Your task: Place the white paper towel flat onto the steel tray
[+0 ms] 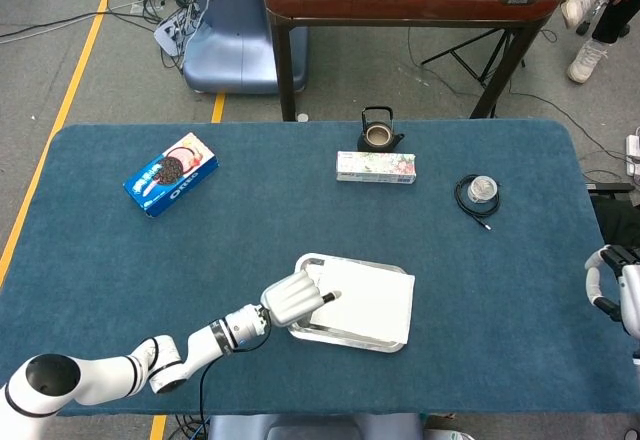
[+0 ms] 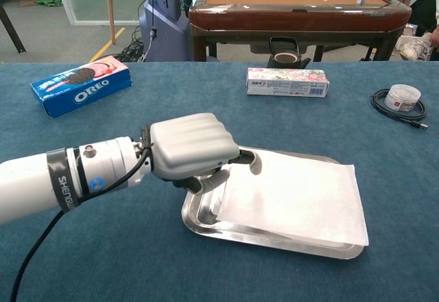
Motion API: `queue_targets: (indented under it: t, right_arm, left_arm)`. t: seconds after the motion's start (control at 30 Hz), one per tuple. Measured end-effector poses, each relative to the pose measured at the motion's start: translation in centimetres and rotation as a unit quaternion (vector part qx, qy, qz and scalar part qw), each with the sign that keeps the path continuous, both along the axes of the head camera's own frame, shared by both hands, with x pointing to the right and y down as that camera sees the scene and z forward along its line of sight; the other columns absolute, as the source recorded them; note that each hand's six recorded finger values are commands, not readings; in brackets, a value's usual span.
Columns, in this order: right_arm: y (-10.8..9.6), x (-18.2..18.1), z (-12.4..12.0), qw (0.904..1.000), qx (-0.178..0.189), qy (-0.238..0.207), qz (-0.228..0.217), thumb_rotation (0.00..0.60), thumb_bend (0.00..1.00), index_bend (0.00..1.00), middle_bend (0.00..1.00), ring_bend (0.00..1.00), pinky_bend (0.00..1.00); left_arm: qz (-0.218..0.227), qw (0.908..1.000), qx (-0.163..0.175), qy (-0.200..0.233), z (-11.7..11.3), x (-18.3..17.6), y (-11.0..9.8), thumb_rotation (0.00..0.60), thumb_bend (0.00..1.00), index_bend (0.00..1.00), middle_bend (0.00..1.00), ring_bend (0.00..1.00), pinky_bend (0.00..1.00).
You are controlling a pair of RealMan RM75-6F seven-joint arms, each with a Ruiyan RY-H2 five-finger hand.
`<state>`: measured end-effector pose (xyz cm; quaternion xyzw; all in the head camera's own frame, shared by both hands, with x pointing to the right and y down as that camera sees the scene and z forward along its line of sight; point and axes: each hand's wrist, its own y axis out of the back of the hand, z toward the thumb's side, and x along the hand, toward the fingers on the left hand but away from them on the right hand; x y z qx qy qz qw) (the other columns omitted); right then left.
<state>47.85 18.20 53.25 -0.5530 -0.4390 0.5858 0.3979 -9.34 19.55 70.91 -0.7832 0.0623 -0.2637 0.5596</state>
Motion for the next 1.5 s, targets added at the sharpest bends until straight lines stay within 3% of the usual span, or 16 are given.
queue_targets:
  t: [0.37,1.5]
  right_arm:
    - [0.0,1.0,-2.0,0.9993,0.031,-0.007,0.019,0.600,0.52,0.55,0.48,0.38,0.43]
    - [-0.1,0.8,-1.8,0.9993,0.031,-0.013,0.018,0.600,0.52,0.55,0.48,0.38,0.43]
  left_arm:
    - [-0.014,0.9996,-0.026,0.004,1.2,0.0,0.7,0.600,0.65,0.28,1.00,1.00,1.00]
    - [-0.027,0.9985,-0.029,-0.038,3.1,-2.2,1.3,0.600,0.65,0.28,1.00,1.00,1.00]
